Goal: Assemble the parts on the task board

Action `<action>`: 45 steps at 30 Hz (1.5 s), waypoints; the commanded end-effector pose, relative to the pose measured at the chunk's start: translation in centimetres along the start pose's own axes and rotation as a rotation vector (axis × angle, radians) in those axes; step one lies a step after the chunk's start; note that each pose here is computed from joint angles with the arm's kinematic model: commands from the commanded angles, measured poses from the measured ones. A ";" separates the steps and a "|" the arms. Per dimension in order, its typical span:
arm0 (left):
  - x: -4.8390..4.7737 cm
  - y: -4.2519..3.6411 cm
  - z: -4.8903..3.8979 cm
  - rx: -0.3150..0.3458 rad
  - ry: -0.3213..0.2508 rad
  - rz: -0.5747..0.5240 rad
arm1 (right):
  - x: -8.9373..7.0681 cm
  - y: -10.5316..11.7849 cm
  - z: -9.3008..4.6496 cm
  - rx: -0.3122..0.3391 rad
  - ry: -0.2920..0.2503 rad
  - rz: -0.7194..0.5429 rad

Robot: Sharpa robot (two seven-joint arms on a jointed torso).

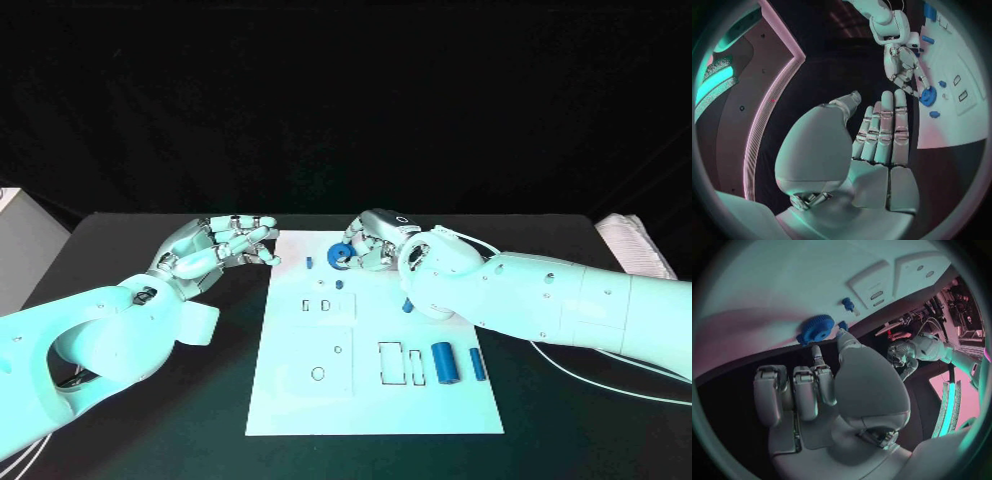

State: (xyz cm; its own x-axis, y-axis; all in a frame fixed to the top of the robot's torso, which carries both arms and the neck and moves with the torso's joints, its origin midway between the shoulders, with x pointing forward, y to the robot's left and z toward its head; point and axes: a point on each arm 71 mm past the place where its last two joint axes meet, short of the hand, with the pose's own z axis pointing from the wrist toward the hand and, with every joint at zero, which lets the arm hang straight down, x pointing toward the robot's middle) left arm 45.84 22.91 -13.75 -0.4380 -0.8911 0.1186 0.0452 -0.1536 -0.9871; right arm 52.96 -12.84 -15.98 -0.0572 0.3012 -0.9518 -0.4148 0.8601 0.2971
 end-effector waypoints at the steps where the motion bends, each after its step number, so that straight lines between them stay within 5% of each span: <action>1: 0.22 -0.10 0.07 0.007 0.020 -0.010 | 0.5 -0.1 0.2 0.012 0.058 -0.021; 14: 0.18 -0.09 0.06 0.006 0.020 -0.009 | 0.9 -0.2 0.5 0.033 0.095 -0.037; 32: -0.12 -0.10 0.00 0.005 0.014 -0.007 | 0.1 -1.0 -1.0 0.024 0.019 -0.030; 45: -0.21 -0.11 -0.04 0.005 0.012 -0.006 | 0.1 -0.9 -1.5 0.015 0.039 -0.010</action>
State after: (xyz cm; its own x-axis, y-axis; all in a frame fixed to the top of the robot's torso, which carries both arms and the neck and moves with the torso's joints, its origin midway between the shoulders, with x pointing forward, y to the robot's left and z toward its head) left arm 45.94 23.28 -13.80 -0.4317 -0.8945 0.1162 0.0448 -0.1500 -0.9877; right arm 52.09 -14.37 -16.47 -0.0843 0.2754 -0.9576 -0.3929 0.8740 0.2859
